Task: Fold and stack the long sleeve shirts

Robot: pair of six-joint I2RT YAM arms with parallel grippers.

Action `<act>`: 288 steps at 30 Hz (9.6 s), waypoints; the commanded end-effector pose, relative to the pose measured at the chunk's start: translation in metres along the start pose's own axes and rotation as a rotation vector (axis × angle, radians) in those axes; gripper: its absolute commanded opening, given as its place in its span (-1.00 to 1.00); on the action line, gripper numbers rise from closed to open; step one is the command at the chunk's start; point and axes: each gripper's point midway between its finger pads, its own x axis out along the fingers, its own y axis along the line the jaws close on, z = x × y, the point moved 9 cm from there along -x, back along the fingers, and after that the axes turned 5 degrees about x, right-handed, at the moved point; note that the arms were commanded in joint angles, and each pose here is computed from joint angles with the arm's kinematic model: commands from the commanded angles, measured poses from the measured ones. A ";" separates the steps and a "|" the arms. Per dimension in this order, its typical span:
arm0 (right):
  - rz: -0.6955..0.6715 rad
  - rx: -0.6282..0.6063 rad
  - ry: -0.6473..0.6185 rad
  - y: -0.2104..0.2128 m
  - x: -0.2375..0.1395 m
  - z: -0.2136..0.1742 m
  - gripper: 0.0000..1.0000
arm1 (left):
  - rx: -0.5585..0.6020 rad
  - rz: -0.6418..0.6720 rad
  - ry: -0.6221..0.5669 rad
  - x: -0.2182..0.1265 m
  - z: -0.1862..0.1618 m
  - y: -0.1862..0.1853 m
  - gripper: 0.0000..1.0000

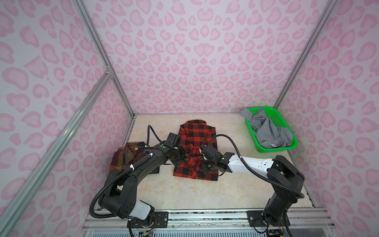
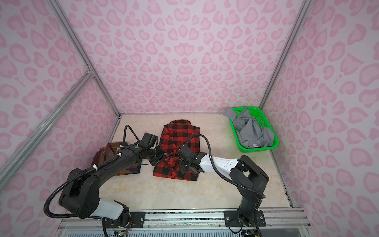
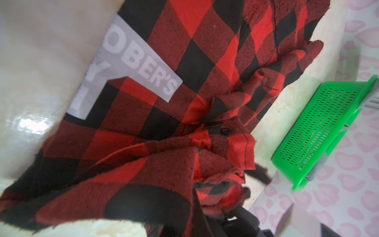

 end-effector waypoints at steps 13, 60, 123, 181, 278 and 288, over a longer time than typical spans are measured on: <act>0.058 -0.022 0.009 -0.008 0.000 0.055 -0.22 | 0.027 -0.023 -0.044 -0.018 0.010 -0.005 0.02; 0.003 0.143 -0.060 -0.038 0.023 0.083 -0.21 | 0.297 0.008 -0.119 -0.035 0.009 -0.001 0.22; 0.034 0.290 0.052 -0.076 0.033 0.026 -0.41 | 0.377 0.223 -0.035 0.047 0.046 0.007 0.34; -0.464 0.358 0.191 -0.158 0.054 0.053 -0.48 | 0.468 0.137 -0.151 -0.011 -0.097 0.056 0.94; 0.136 0.124 0.117 -0.008 -0.087 -0.049 -0.18 | 0.448 0.278 -0.085 -0.037 -0.071 0.123 0.94; 0.190 0.108 0.165 0.021 -0.022 -0.021 -0.24 | 0.411 0.274 -0.163 -0.026 -0.070 0.142 0.94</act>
